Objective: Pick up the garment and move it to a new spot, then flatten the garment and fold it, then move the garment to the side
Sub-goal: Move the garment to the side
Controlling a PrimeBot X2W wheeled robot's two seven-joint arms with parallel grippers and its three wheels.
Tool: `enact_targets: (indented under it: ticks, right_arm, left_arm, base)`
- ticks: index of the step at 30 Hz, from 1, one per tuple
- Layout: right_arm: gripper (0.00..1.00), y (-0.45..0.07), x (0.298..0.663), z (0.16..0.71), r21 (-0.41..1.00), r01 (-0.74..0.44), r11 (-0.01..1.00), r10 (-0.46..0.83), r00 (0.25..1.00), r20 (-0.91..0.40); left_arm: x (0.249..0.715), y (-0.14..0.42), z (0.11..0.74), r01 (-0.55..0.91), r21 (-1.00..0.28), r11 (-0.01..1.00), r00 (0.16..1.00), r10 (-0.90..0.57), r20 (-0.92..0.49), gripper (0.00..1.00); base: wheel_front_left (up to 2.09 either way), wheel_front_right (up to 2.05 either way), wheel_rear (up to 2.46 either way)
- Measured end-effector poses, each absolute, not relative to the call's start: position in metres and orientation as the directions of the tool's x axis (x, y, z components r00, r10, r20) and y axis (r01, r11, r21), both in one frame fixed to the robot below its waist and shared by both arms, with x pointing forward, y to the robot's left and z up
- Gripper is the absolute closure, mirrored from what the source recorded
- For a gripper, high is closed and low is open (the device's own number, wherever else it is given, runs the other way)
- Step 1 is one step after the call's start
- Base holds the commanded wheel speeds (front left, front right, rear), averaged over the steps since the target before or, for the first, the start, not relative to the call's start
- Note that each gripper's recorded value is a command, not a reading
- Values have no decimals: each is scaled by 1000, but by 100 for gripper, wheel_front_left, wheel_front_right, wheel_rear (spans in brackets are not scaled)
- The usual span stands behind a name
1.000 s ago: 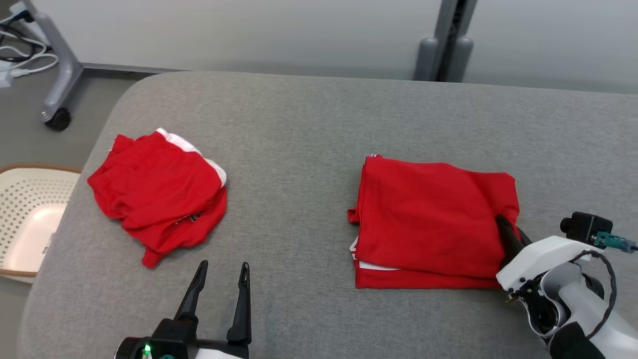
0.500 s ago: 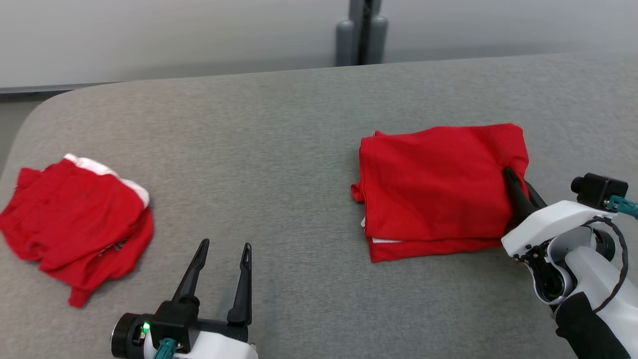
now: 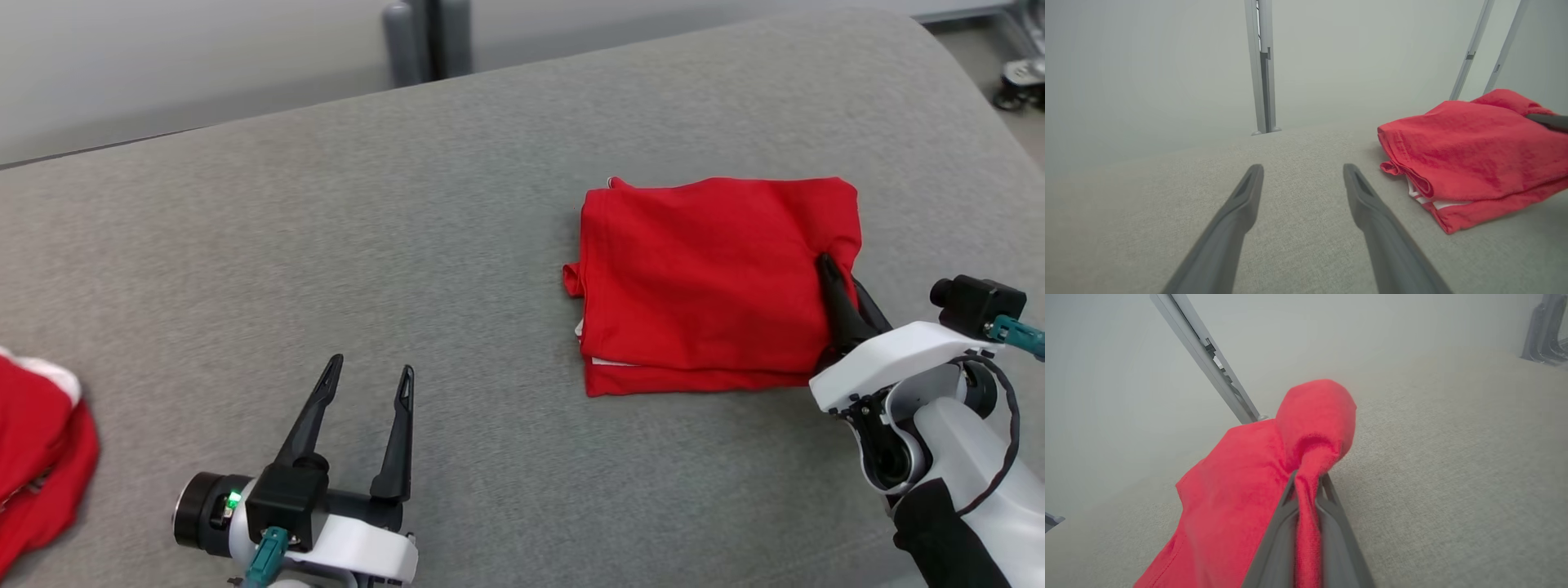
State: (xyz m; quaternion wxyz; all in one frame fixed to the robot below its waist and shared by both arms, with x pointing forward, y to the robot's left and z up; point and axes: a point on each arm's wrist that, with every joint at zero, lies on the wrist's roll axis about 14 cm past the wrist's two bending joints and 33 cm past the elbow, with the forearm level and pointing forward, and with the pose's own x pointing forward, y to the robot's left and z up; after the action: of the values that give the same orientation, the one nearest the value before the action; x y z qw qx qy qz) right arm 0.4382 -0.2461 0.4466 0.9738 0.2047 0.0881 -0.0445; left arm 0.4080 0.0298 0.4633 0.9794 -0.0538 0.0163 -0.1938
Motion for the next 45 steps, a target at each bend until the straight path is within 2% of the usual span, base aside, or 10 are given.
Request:
enact_targets:
  ticks: [9,16,24,34,45]
  right_arm:
    - [100,-282,405,442,373,233,898,-163,964,-208]
    - [100,-291,405,440,331,242,912,-177,960,-215]
    - [100,-299,435,446,232,199,952,-155,969,-194]
    - [100,-320,501,459,-18,115,993,-116,981,-155]
    - [100,-387,542,442,-183,231,956,-260,954,-152]
  left_arm:
    - [413,-8,463,479,-124,869,876,-482,4,0]
    - [417,-16,465,502,-125,856,864,-504,18,0]
    - [434,-23,478,532,-104,840,846,-527,79,0]
    - [477,-35,496,559,-58,827,819,-539,195,0]
    - [508,-26,485,534,-82,841,832,-507,225,0]
  base:
    - [0,0,0]
    - [0,0,0]
    - [0,0,0]
    - [0,0,0]
    - [0,0,0]
